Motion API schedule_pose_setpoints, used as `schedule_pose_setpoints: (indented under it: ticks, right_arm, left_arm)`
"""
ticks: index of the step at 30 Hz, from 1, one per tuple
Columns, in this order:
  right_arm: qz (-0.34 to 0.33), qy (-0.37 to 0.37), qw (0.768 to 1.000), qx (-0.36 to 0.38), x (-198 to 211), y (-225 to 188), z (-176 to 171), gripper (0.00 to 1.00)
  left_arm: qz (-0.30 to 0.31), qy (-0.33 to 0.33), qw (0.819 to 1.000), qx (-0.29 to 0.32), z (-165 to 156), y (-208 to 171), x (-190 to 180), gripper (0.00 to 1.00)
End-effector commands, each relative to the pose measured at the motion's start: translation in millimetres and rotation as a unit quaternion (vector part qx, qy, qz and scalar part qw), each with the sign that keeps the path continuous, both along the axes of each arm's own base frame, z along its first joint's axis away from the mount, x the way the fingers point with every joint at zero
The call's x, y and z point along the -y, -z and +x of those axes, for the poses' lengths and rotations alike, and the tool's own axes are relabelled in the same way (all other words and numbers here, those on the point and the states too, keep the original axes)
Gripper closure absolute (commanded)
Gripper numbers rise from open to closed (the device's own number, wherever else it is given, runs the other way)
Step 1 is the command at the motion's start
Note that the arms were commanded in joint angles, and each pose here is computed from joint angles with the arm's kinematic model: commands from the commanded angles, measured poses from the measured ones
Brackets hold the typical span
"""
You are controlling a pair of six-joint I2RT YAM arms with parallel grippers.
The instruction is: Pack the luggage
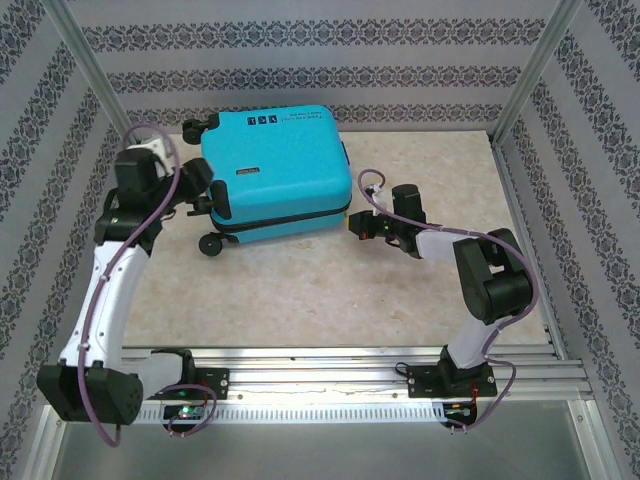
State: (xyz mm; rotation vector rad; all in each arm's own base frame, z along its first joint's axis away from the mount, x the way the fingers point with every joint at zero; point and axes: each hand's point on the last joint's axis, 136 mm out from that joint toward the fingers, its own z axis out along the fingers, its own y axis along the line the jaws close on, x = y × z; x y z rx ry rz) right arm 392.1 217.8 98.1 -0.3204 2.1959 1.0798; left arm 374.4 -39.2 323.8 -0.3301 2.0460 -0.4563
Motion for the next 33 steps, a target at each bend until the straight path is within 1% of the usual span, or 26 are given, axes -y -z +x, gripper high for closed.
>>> schedule_pose_setpoints:
  ticks: [1, 5, 7, 12, 14, 15, 17, 21, 25, 27, 30, 33]
  right_arm:
    - [0.024, 0.008, 0.999, 0.035, 1, -14, 14, 1.00]
    - [0.018, 0.019, 0.999, 0.029, 1, -10, 13, 1.00]
    - [0.017, 0.026, 0.999, 0.028, 2, -11, 14, 1.00]
    - [0.018, 0.032, 0.999, 0.028, -1, -14, 12, 1.00]
    - [0.018, 0.030, 0.999, 0.027, -3, -15, 11, 1.00]
    - [0.018, 0.029, 0.999, 0.025, -4, -14, 10, 1.00]
    - [0.019, 0.029, 0.999, 0.026, -5, -14, 9, 1.00]
    - [0.022, 0.028, 0.999, 0.022, -6, -13, 7, 1.00]
    - [0.022, 0.026, 0.999, 0.022, -6, -13, 5, 1.00]
    - [0.024, 0.023, 0.999, 0.020, -7, -12, 3, 1.00]
    - [0.024, 0.021, 0.999, 0.018, -7, -11, 2, 1.00]
    - [0.022, 0.018, 0.999, 0.018, -6, -12, 0, 1.00]
  left_arm:
    - [0.082, 0.046, 0.995, -0.028, 13, 7, 38, 0.34]
    - [0.154, 0.117, 0.980, -0.051, 34, 11, 103, 0.34]
    - [0.171, 0.147, 0.973, -0.049, 44, 13, 136, 0.34]
    - [0.221, 0.180, 0.957, -0.048, 69, 21, 200, 0.32]
    - [0.235, 0.187, 0.952, -0.055, 80, 30, 220, 0.28]
    - [0.242, 0.185, 0.951, -0.058, 86, 32, 227, 0.22]
    - [0.254, 0.182, 0.948, -0.061, 95, 37, 241, 0.18]
    - [0.273, 0.180, 0.943, -0.062, 112, 50, 265, 0.17]
    - [0.293, 0.155, 0.941, -0.064, 126, 58, 271, 0.16]
    - [0.289, 0.151, 0.944, -0.062, 131, 63, 276, 0.13]
    - [0.278, 0.150, 0.947, -0.063, 135, 73, 285, 0.13]
    - [0.289, 0.137, 0.945, -0.060, 136, 79, 288, 0.12]
